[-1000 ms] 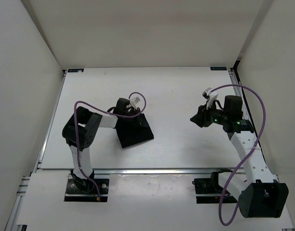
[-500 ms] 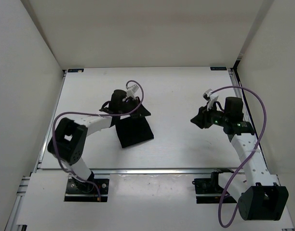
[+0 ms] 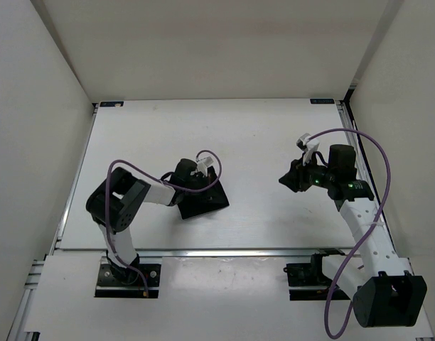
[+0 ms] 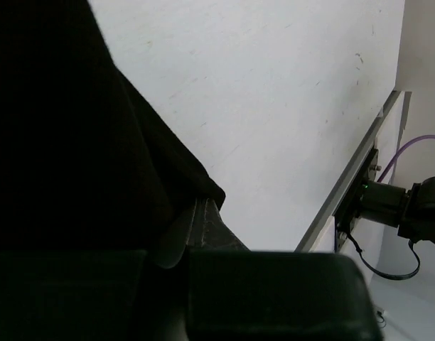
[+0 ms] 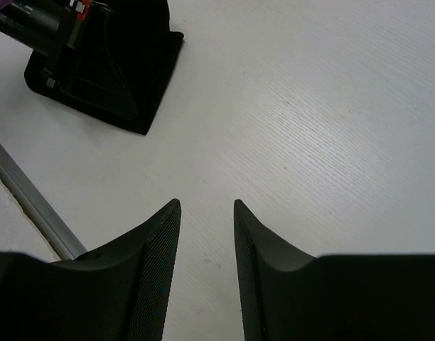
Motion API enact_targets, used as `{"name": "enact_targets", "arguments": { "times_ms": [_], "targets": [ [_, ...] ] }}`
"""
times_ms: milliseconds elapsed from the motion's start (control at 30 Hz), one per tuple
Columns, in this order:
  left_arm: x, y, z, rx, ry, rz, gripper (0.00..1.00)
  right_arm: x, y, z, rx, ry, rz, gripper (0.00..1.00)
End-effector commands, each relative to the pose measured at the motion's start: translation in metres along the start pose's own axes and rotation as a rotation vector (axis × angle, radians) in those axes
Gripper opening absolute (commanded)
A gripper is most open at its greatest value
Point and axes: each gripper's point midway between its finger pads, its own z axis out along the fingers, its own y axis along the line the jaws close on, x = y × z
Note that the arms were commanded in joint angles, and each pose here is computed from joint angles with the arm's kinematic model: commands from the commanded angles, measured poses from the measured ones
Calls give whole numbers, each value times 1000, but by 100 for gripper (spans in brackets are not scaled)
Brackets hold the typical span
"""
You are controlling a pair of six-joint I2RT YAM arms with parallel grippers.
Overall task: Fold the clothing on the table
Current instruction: Fold the skirt
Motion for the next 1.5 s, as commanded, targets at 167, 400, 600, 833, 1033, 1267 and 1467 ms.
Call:
{"name": "enact_targets", "arguments": {
  "times_ms": [167,400,600,833,1033,1267,1467],
  "targets": [
    [-34,-40,-29,5,-119,117,0,-19,3,-9,17,-36,-31,41],
    [-35,-35,-91,-35,-273,114,0,-10,4,-5,9,-25,-15,41],
    [8,2,-89,-46,-232,31,0,-10,3,-3,2,-29,2,41],
    [33,34,-67,-126,-130,-36,0,-17,1,-7,10,-50,-7,42],
    [16,17,-77,-141,-203,21,0,-10,3,-8,11,-46,-1,42],
    [-48,-58,-103,-8,-368,132,0,-9,4,-7,-3,-53,17,42],
    [-32,-45,-67,-6,-271,102,0,-12,3,-9,0,-60,24,42]
  ]
}}
